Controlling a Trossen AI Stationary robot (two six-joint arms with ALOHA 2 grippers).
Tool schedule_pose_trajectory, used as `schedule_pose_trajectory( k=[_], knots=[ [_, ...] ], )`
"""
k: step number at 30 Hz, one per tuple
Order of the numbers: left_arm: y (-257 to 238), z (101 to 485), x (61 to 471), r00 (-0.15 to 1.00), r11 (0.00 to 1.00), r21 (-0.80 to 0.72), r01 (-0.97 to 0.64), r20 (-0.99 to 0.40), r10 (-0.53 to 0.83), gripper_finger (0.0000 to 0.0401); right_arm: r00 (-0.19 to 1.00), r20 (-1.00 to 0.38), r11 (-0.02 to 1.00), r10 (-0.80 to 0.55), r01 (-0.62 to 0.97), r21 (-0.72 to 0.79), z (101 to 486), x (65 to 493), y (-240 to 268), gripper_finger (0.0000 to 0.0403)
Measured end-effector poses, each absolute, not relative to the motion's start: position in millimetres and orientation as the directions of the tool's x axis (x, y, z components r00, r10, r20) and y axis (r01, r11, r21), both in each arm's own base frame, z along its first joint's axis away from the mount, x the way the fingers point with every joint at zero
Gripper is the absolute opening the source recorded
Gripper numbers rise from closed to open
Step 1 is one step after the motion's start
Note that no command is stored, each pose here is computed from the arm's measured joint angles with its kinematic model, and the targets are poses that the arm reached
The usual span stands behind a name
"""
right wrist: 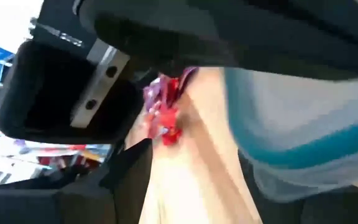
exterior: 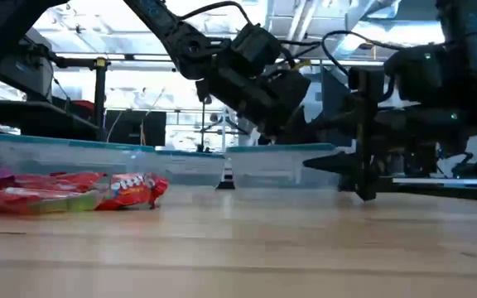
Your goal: Sort candy
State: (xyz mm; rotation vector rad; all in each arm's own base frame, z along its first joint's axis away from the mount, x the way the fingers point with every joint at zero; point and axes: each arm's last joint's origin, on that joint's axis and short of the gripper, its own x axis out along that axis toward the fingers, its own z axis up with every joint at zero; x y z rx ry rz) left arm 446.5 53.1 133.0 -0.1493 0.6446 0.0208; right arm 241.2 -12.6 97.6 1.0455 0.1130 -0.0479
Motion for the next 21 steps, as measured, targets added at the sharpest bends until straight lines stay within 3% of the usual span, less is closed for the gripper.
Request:
schedule_pose_trajectory(
  k=[6, 11, 21],
  knots=[
    [51, 133, 447, 0.800, 0.990, -0.129, -0.066, -0.600, -0.025, 0.0000, 0.993, -0.115, 0.503, 0.007, 0.096, 0.859, 98, 240, -11, 0.0223],
    [49, 141, 446, 0.807, 0.989, -0.136, -0.048, -0.588, -0.042, 0.0000, 0.981, -0.148, 0.535, 0.126, 0.059, 0.843, 95, 238, 0, 0.0223],
    [47, 212, 424, 0.853, 0.999, -0.052, -0.007, -0.521, -0.021, 0.0000, 0.955, -0.071, 0.552, 0.289, -0.105, 0.828, 104, 239, 32, 0.0222]
  ],
)
